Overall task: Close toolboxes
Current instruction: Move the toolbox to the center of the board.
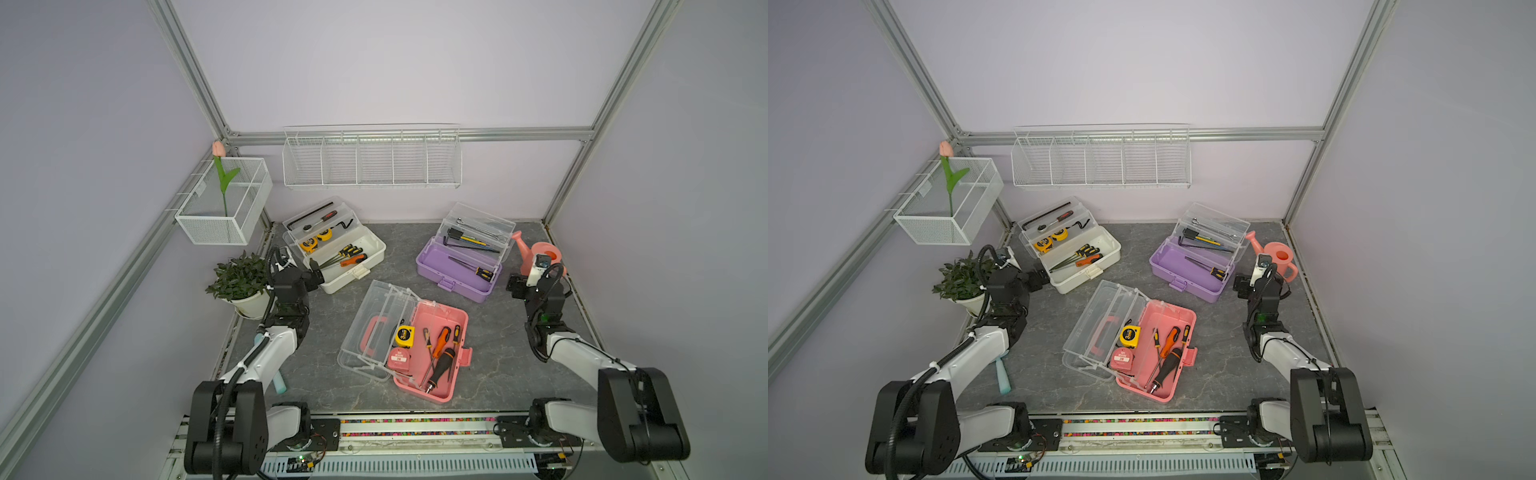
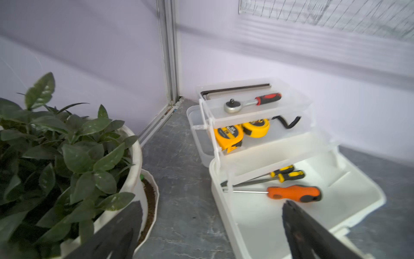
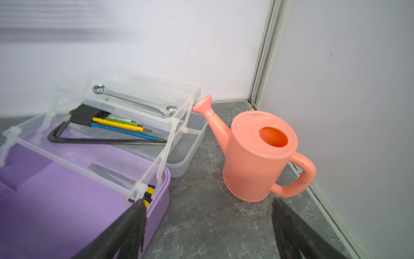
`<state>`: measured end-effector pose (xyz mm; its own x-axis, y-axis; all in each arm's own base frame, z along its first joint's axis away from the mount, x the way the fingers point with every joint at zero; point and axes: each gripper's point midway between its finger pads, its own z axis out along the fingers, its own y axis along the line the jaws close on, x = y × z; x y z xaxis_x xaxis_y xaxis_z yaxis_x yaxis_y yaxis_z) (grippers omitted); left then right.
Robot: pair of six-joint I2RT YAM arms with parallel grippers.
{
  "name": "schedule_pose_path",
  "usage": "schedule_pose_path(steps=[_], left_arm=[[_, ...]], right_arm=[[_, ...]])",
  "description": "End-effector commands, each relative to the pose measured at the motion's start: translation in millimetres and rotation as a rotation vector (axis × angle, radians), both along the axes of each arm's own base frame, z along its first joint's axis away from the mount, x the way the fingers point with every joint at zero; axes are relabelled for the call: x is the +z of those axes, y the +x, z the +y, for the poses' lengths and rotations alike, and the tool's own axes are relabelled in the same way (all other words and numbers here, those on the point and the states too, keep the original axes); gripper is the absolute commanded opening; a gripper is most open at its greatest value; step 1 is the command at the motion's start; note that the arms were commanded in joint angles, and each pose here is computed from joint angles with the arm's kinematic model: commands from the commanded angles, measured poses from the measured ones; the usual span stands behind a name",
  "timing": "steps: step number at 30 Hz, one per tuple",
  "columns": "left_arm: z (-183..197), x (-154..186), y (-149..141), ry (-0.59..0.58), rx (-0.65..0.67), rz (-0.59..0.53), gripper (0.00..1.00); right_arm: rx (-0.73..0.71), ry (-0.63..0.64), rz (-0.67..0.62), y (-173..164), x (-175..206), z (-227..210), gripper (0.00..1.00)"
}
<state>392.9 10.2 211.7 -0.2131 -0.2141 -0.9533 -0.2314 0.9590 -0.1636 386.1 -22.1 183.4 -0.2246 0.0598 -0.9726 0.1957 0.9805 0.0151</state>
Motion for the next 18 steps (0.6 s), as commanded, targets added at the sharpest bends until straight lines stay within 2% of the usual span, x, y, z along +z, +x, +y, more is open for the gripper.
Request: schedule_pose_path(steps=[1, 7, 9, 14, 16, 18], left_arm=[[-15.2, -30.1, -21.9, -0.194, -0.014, 0.148, 0.96], [-39.5, -62.7, -72.6, -0.346, -0.079, 0.348, 0.91], [-45.7, -72.9, -94.1, -0.388, -0.1, 0.405, 0.87], [-61.9, -88.6, -141.6, -0.493, -0.165, 0.503, 0.73], [-66.2, -90.2, -152.5, -0.517, -0.186, 0.516, 0.72], [-66.9, -94.2, -158.0, -0.51, -0.187, 0.535, 0.72]], right_arm=[[-0.05, 0.162, 0.121, -14.5, -11.2, 1.7, 0.89], [-0.1, 0.45, 0.186, -40.6, -28.3, 9.0, 0.89], [-0.014, 0.479, 0.207, -42.3, -27.6, 22.5, 0.89], [0.176, 0.594, 0.437, -49.7, -42.7, 70.1, 0.89], [0.225, 0.616, 0.544, -57.1, -54.9, 89.8, 0.89], [0.244, 0.605, 0.637, -68.1, -67.1, 106.5, 0.95]])
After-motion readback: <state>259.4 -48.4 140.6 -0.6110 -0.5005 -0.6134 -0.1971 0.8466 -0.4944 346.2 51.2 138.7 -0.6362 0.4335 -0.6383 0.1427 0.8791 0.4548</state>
